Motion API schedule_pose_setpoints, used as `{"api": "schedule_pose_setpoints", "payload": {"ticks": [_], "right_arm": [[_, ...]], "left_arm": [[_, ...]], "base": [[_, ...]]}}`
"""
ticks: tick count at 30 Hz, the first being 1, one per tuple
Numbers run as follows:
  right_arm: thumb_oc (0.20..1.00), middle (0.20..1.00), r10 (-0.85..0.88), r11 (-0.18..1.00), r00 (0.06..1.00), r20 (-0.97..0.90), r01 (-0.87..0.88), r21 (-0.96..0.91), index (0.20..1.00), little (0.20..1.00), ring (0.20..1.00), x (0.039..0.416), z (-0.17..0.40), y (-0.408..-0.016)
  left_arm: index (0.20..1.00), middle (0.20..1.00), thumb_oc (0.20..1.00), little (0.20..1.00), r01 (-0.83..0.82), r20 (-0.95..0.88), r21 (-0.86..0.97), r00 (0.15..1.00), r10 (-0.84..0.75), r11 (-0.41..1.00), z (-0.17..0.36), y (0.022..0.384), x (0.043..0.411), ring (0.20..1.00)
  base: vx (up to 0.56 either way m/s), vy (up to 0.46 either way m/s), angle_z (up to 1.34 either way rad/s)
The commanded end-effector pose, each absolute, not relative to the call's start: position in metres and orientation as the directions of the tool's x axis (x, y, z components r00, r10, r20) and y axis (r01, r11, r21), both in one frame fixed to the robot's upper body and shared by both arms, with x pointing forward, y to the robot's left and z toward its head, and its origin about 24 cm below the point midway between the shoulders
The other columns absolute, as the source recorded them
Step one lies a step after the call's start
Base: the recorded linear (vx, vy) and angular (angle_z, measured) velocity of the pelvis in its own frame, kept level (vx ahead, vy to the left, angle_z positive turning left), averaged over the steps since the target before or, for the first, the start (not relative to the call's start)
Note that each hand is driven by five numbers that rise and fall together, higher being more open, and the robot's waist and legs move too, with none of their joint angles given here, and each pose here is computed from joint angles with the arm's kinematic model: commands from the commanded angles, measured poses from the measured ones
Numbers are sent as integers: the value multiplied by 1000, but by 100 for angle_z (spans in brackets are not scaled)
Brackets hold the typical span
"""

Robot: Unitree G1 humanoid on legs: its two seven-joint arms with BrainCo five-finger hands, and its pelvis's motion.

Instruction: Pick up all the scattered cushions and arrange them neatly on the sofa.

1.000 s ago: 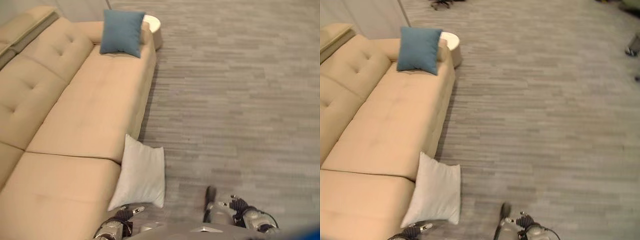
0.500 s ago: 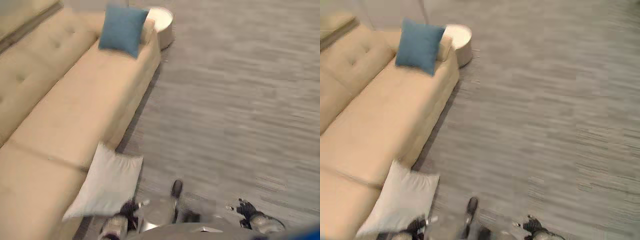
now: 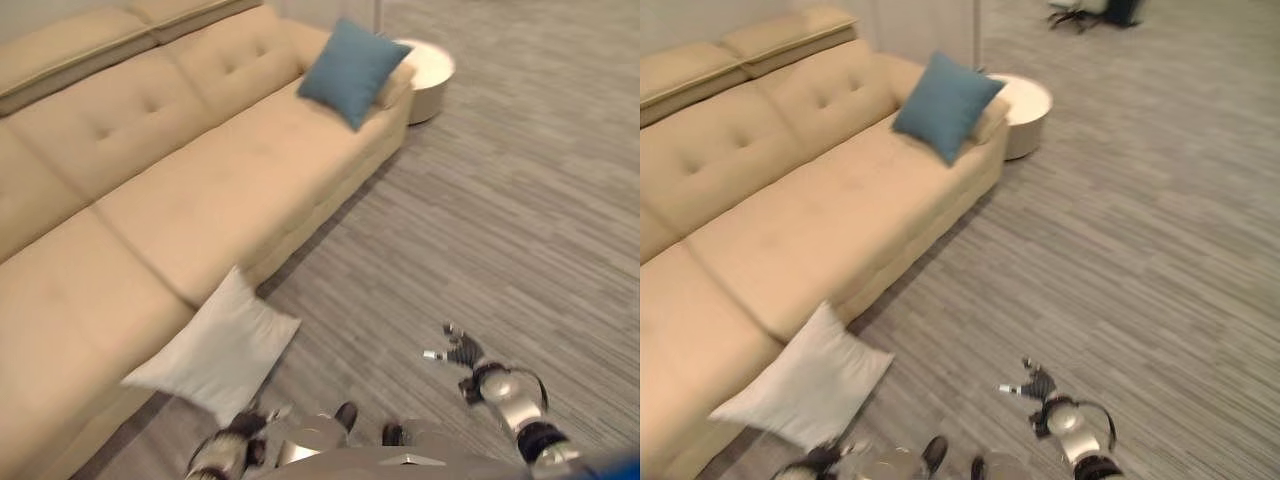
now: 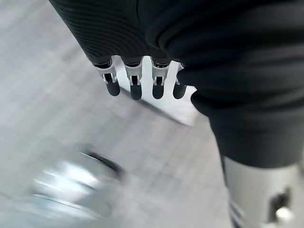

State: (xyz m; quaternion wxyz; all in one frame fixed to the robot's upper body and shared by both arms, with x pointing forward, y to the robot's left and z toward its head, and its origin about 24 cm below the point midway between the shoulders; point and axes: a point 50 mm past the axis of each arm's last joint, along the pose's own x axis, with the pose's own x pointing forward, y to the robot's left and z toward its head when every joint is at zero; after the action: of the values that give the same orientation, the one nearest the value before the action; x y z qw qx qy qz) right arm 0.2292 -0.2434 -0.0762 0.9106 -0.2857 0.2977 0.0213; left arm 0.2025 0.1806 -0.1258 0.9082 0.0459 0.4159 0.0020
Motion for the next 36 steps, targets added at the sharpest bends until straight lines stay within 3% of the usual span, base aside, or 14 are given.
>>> {"api": "schedule_pose_setpoints", "payload": {"ticks": [1,15,16,17,18,20,21,22,23,26,28,32,33,36], "right_arm": [[1000,1000,-213,821,754,-621,-207,-532,1000,1000,1000,212,-95,-254],[1000,1000,-312,795,592,-743,-265,-546,1000,1000,1000,164,-132,-248],[1000,1000,-573,716,467,-673,-115,-689,1000,1000,1000,122,-71,-394],[1000,1000,-573,717,466,-674,-115,-688,1000,1000,1000,121,-71,-393],[1000,1000,-348,859,659,-667,-61,-508,1000,1000,1000,171,-77,-342],[1000,1000,-354,914,452,-819,-20,-406,1000,1000,1000,121,-130,-302],[1000,1000,-331,922,466,-821,-27,-387,1000,1000,1000,119,-135,-291],[1000,1000,-163,959,684,-711,-59,-277,1000,1000,1000,171,-108,-272],[1000,1000,-263,948,495,-828,-29,-318,1000,1000,1000,131,-139,-268],[1000,1000,-274,937,450,-850,-77,-342,1000,1000,1000,128,-142,-265],[1000,1000,-206,867,802,-560,-115,-484,1000,1000,1000,220,-83,-264],[1000,1000,-125,855,900,-417,-115,-505,1000,1000,1000,237,-56,-245],[1000,1000,-76,905,661,-746,-269,-330,1000,1000,1000,161,-125,-227],[1000,1000,-81,896,642,-763,-288,-338,1000,1000,1000,160,-124,-235]], "left_arm": [[1000,1000,1000,1000,-37,-816,104,568,106,994,-144,197,161,1000],[1000,1000,1000,1000,1,-887,139,444,124,990,-160,190,126,1000],[1000,1000,1000,1000,-42,-892,171,417,173,984,-161,217,104,1000],[1000,1000,1000,1000,-41,-892,172,417,173,984,-161,217,103,1000],[1000,1000,1000,1000,-28,-894,177,413,172,984,-160,222,101,1000],[1000,1000,1000,1000,-8,-902,154,406,144,988,-161,216,107,1000],[1000,1000,1000,1000,-19,-905,148,400,144,989,-162,215,106,1000],[1000,1000,1000,1000,-38,-908,152,390,155,988,-162,220,99,1000],[1000,1000,1000,1000,-17,-908,156,391,150,988,-161,220,105,1000],[1000,1000,1000,1000,-25,-904,147,403,145,989,-161,216,110,1000],[1000,1000,1000,1000,-19,-905,158,397,153,987,-161,221,103,1000],[1000,1000,1000,1000,-65,-891,142,427,156,988,-160,214,112,1000],[1000,1000,1000,1000,-51,-869,140,472,147,989,-155,213,129,1000],[1000,1000,1000,1000,-64,-868,145,471,158,987,-155,217,126,1000]], "base": [[-58,-153,311],[23,-4,143],[181,9,-13],[172,60,-6],[23,87,7],[61,152,-27],[68,198,-21],[103,142,9],[101,91,12],[134,3,7],[166,-21,23],[148,-62,-1],[189,-150,61],[50,-116,98]]}}
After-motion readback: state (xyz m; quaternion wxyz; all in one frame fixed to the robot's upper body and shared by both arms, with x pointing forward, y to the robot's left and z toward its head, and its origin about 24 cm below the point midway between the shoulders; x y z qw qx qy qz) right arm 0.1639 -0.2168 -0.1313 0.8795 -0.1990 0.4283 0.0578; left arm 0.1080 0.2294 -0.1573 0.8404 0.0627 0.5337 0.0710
